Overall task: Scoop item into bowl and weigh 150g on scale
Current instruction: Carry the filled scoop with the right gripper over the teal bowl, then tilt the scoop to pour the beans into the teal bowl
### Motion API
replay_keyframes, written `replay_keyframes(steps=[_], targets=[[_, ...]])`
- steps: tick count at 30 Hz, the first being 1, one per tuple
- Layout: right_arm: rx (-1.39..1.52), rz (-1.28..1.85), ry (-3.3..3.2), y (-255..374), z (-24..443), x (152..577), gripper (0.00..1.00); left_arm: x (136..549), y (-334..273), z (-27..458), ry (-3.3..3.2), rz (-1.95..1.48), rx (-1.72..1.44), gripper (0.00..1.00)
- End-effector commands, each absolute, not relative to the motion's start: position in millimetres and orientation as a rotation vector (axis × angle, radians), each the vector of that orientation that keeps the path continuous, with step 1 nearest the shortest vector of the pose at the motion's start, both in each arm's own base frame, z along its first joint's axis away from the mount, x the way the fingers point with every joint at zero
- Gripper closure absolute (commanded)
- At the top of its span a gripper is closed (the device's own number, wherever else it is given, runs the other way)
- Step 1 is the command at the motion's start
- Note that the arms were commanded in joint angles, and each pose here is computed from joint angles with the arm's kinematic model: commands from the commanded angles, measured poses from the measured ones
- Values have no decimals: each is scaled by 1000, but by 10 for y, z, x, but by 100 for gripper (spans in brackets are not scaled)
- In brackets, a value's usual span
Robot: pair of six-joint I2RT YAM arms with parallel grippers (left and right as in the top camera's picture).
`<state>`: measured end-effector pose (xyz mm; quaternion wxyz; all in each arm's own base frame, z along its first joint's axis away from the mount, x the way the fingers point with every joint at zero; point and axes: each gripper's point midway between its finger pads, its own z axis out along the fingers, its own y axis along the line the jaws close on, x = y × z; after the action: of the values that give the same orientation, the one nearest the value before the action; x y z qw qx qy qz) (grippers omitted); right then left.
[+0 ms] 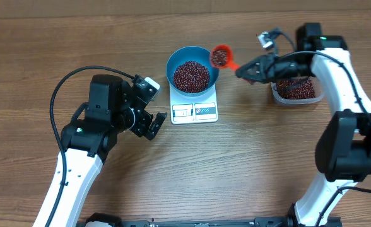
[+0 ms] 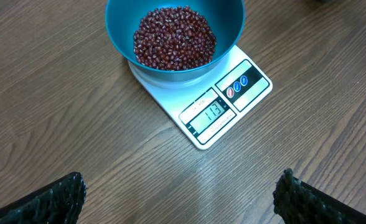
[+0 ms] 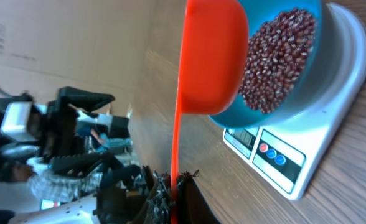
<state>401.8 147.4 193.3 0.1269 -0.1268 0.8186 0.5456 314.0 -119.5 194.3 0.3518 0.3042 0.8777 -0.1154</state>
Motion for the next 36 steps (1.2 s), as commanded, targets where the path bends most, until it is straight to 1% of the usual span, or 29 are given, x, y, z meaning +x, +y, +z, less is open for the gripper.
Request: replay_keyframes(steps=[1, 5, 9, 14, 19, 24, 30, 36], targets=[[-285, 1512, 2501, 1668, 1904, 4107, 96, 3183, -1176, 1982, 2270, -291, 767, 0], [-294, 1349, 2581, 1878, 1772, 4191, 96, 3182, -1177, 1983, 2270, -291, 767, 1], [-316, 1090, 2658, 1999, 1675, 4273, 96, 3183, -1177, 1982, 2270, -291, 768, 1], [-401, 771, 2671, 2136, 1718, 4355, 96, 3183, -1177, 1982, 2270, -291, 768, 0], [-450, 371, 2644, 2173, 1798, 4431, 96, 3181, -1177, 1980, 2271, -291, 768, 0], [-480, 9, 2595, 2158, 1815, 4414, 96, 3181, -1177, 1980, 2271, -291, 768, 0], [-506, -232, 2521, 2179, 1888, 4371, 96, 3183, -1176, 1982, 2270, -291, 767, 1], [-530, -312, 2485, 2217, 1929, 4337, 96, 3183, -1177, 1982, 2270, -291, 768, 0]])
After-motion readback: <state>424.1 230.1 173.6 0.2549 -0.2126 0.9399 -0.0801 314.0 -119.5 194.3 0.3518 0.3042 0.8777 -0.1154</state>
